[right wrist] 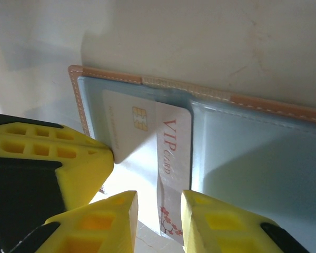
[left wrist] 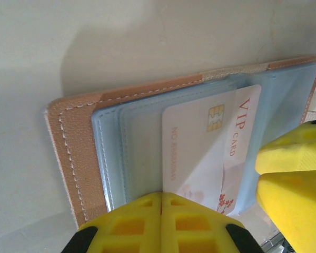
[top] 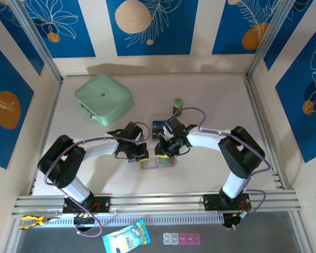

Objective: Take the credit cards out of the card holder

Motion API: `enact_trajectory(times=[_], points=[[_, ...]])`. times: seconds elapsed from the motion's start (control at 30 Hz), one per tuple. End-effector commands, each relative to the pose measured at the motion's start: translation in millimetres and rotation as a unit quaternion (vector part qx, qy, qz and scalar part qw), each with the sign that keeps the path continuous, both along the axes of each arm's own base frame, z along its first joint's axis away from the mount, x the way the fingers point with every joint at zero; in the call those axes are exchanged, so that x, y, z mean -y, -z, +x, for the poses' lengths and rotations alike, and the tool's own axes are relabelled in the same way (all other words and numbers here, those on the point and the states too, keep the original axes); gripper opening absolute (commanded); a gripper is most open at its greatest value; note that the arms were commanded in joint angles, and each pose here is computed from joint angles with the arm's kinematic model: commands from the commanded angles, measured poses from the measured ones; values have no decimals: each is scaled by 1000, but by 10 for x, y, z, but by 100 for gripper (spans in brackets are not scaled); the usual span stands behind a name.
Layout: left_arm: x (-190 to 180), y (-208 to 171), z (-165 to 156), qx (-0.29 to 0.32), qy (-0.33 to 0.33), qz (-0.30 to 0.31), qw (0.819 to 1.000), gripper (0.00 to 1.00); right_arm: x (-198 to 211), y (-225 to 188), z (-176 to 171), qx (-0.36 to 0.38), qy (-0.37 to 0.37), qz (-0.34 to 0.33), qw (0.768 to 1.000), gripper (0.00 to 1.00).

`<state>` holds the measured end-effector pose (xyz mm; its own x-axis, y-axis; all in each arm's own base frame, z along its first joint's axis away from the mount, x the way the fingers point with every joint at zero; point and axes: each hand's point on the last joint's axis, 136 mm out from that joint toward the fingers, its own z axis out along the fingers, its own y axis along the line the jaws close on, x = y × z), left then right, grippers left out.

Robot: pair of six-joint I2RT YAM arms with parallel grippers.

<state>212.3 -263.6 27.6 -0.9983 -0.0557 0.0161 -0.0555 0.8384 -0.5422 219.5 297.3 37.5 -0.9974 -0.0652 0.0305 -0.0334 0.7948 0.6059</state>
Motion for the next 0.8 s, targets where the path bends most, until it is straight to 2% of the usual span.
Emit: enact_trajectory(times=[0.0,0.33,0.57,0.77], points=[[-117,140,-87,-11,8,33,999,4,0,106,-79,-30,0,8,1000,28],[-129,136,-84,-11,9,37,999,4,52,134,-79,-26,2,-6,1000,28],[-131,141,-87,-12,10,38,999,4,26,-9,-51,-4,0,15,1000,29],[-131,142,-91,-13,11,38,999,4,77,42,-53,-7,4,-1,1000,29]])
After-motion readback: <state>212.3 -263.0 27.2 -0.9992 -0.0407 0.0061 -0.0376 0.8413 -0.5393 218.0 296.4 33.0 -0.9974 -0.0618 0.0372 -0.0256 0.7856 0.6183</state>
